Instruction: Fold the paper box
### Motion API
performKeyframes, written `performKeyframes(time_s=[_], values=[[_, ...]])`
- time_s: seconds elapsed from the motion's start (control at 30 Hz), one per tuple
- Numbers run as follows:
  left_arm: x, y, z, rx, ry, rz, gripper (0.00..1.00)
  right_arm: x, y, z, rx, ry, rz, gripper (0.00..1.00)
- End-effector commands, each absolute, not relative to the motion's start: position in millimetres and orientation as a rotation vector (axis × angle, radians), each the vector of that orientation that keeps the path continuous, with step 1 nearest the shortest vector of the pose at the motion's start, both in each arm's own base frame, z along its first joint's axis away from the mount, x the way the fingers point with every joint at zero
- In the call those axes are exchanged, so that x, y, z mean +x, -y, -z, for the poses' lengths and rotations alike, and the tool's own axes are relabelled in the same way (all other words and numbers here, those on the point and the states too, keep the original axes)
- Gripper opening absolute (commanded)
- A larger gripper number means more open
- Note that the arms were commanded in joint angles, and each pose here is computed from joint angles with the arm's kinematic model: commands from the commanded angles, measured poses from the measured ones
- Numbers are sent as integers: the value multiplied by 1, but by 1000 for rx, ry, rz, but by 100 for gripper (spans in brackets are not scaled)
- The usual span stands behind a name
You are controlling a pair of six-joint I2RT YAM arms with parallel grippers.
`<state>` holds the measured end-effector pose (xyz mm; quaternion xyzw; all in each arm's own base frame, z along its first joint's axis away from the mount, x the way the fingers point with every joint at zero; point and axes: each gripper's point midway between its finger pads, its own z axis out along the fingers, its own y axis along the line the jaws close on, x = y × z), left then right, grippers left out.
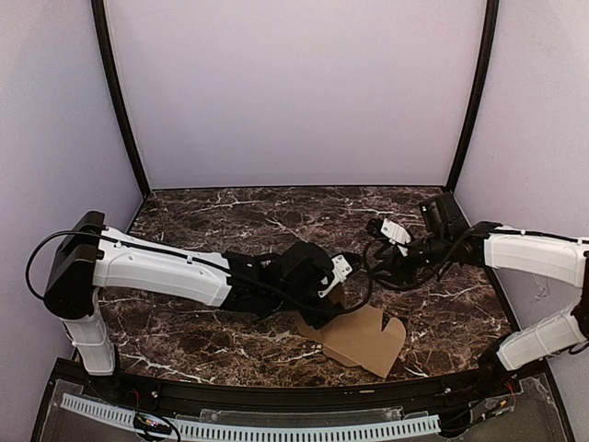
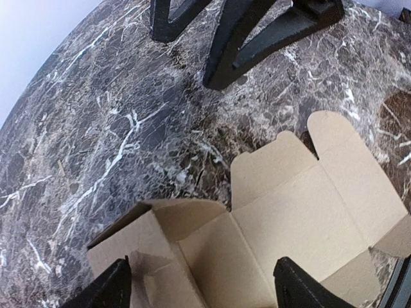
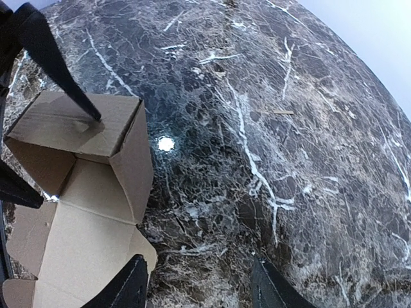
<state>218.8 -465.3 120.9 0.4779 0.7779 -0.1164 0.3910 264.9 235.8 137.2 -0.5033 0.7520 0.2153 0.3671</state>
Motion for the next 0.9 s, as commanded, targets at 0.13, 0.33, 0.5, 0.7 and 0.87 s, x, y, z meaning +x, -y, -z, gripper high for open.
performKeyframes(time_s=[0.13,0.33,0.5,0.7,0.87], values=[[238,438,-216,998,-1808,378,87,259,-264,-124,-1410,-1865,-715,55],[282,412,-200,673,-2087,636,84,246,-297,-100,-1531,-1867,-777,51],[303,408,-187,597,-2176,652,78,244,-306,-77,-1538,-1935,-831,29],[296,433,-162,634,-2250,778,72,239,-308,-66,-1541,-1971,-855,11],[285,451,-138,639,-2320,906,68,238,-308,-63,-1537,-1978,-811,0]])
